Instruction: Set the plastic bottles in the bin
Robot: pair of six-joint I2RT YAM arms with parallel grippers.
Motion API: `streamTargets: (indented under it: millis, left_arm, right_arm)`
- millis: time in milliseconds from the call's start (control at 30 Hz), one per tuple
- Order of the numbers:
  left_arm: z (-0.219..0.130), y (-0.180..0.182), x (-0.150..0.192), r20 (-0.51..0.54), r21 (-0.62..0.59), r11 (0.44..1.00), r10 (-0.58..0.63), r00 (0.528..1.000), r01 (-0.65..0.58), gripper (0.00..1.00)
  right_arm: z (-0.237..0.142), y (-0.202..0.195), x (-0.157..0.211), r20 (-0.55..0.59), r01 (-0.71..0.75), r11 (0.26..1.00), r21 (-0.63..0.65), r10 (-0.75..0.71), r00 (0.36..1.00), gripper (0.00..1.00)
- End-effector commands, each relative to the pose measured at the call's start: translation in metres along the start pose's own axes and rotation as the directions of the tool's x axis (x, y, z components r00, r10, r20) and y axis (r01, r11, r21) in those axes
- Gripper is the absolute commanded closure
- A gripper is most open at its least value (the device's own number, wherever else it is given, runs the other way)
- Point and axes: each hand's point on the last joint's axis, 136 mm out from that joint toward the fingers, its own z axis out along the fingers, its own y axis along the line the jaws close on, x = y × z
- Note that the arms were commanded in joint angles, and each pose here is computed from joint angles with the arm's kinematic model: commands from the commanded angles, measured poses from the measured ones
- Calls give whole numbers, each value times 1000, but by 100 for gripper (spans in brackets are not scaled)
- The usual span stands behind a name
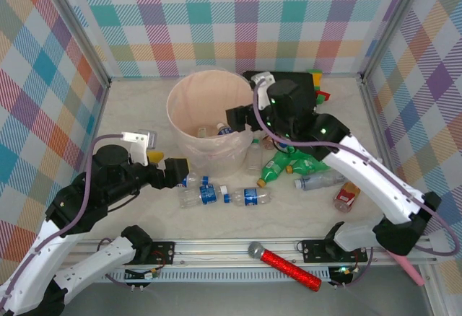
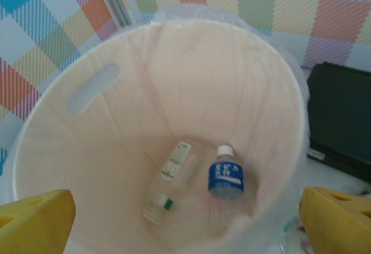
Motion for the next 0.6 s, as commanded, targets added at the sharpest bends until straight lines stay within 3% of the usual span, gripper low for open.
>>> streamTargets:
  millis: [0, 133, 300, 567]
  left_arm:
    - [4, -17, -5, 23, 89, 995, 34, 999, -35, 0]
    - [10, -22, -7, 11, 107, 994, 31, 999, -32, 0]
    - [17, -34, -10, 10, 167, 986, 7, 1000, -8, 0]
    - [32, -40, -13, 2, 174, 985, -1, 1000, 0, 0]
  right_arm:
    - [-14, -14, 13, 3, -50, 997, 53, 50, 999, 1]
    - [-28, -34, 37, -17, -95, 989, 117, 98, 995, 1]
    - [-40, -68, 88, -62, -242, 941, 234, 263, 963, 1]
    - [-69, -128, 174, -73, -466, 781, 415, 539, 839, 1]
